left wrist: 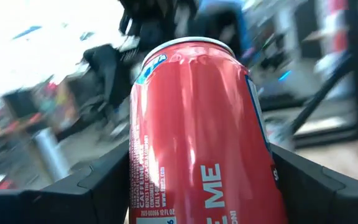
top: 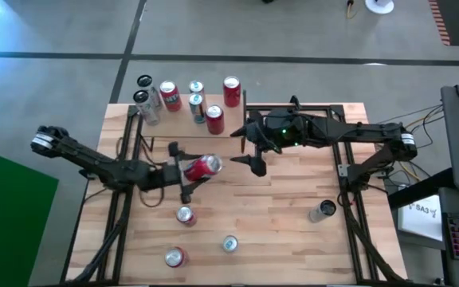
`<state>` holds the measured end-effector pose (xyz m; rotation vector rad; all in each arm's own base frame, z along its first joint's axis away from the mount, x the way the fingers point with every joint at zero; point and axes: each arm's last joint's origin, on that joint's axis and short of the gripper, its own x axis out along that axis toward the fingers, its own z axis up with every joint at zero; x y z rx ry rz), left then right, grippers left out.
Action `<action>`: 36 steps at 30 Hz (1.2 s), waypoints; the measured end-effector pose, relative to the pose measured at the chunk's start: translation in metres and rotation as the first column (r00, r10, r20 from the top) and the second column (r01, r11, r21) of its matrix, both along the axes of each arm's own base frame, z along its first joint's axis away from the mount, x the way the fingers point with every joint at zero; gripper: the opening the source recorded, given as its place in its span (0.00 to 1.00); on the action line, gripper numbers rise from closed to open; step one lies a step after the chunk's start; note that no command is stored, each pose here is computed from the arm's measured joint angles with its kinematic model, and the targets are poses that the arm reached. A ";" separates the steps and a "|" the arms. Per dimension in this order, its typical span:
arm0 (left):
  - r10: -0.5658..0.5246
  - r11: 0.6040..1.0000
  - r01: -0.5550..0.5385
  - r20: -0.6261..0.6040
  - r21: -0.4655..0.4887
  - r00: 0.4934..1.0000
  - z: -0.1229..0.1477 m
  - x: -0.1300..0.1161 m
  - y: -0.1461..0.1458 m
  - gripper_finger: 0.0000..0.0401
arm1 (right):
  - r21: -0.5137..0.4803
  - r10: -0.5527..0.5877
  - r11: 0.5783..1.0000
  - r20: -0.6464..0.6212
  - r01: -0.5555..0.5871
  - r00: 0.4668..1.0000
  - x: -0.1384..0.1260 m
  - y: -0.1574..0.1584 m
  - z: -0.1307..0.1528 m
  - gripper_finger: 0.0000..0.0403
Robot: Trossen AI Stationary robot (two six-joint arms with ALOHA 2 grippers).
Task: Place canned beverage on shelf
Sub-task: Put the red soda can on the shelf aligned with the other red soda cans
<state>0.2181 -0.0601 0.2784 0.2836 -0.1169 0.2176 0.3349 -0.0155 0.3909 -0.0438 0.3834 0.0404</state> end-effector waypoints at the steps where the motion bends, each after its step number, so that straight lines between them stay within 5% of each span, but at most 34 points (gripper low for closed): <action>1: -0.046 0.999 0.045 0.024 0.011 0.999 -0.001 -0.005 -0.001 0.72 | -0.027 0.021 0.999 0.016 -0.021 1.000 0.002 0.002 -0.001 0.89; 8: -0.224 0.975 0.221 0.206 0.040 0.953 -0.006 -0.036 0.004 0.72 | -0.138 0.155 0.982 0.183 -0.131 0.971 0.013 0.010 -0.015 0.89; 19: -0.239 0.971 0.236 0.271 0.042 0.932 -0.011 -0.047 0.007 0.72 | -0.164 0.204 0.975 0.399 -0.150 0.894 0.053 0.010 -0.041 0.89; 36: -0.245 0.969 0.242 0.284 0.047 0.927 -0.009 -0.048 0.007 0.72 | -0.188 0.330 0.944 0.464 -0.273 0.822 0.102 0.012 -0.042 0.89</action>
